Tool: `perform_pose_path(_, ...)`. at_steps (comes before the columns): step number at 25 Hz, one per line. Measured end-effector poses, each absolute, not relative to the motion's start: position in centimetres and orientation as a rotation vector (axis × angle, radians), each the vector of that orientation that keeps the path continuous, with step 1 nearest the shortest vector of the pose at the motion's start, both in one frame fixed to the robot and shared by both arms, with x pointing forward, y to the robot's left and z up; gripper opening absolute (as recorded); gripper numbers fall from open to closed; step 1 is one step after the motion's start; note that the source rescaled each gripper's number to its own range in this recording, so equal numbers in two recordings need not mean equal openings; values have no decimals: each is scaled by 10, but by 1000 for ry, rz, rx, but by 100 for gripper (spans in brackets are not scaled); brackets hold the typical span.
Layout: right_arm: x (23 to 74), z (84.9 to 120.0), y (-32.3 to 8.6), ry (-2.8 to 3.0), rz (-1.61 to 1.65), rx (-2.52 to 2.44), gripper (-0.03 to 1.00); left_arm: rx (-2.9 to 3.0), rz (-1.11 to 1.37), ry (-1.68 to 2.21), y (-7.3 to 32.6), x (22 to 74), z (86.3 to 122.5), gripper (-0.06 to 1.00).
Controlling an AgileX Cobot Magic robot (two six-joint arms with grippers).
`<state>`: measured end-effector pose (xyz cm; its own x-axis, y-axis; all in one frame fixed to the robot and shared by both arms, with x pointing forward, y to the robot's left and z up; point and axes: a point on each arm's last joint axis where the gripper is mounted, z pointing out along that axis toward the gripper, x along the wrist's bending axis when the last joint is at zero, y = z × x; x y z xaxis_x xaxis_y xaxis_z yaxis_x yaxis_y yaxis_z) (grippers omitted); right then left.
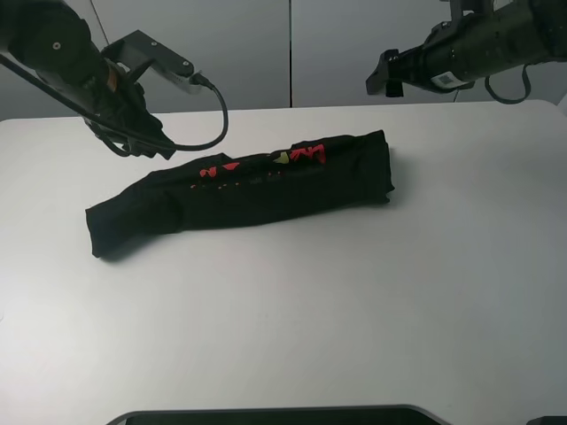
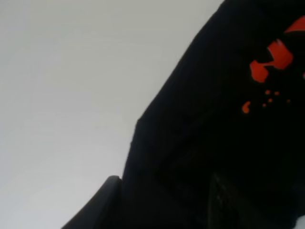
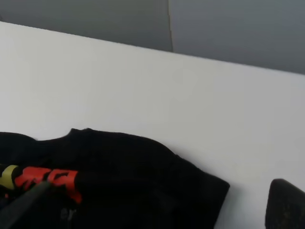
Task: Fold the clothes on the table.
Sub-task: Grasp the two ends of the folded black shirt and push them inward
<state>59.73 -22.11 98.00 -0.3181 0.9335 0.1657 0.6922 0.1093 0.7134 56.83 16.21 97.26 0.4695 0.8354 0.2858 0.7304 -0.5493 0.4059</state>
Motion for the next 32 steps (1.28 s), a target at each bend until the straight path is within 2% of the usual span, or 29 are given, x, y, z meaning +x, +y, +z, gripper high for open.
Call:
perform_pose_path(6,598,957,-232,2144,1027,1739,93,2466,625,1395,160,567,970,65)
perform_pose_path(15,599,898,-228,2305,914,1882,93,2509,498,1554,160,565,943,79)
perform_pose_path(22,599,866,-231,2334,811,1921,93,2492,482,1607,160,565,939,81)
perform_pose_path(32,609,860,-220,2412,916,1982,93,2517,459,1628,160,566,926,81)
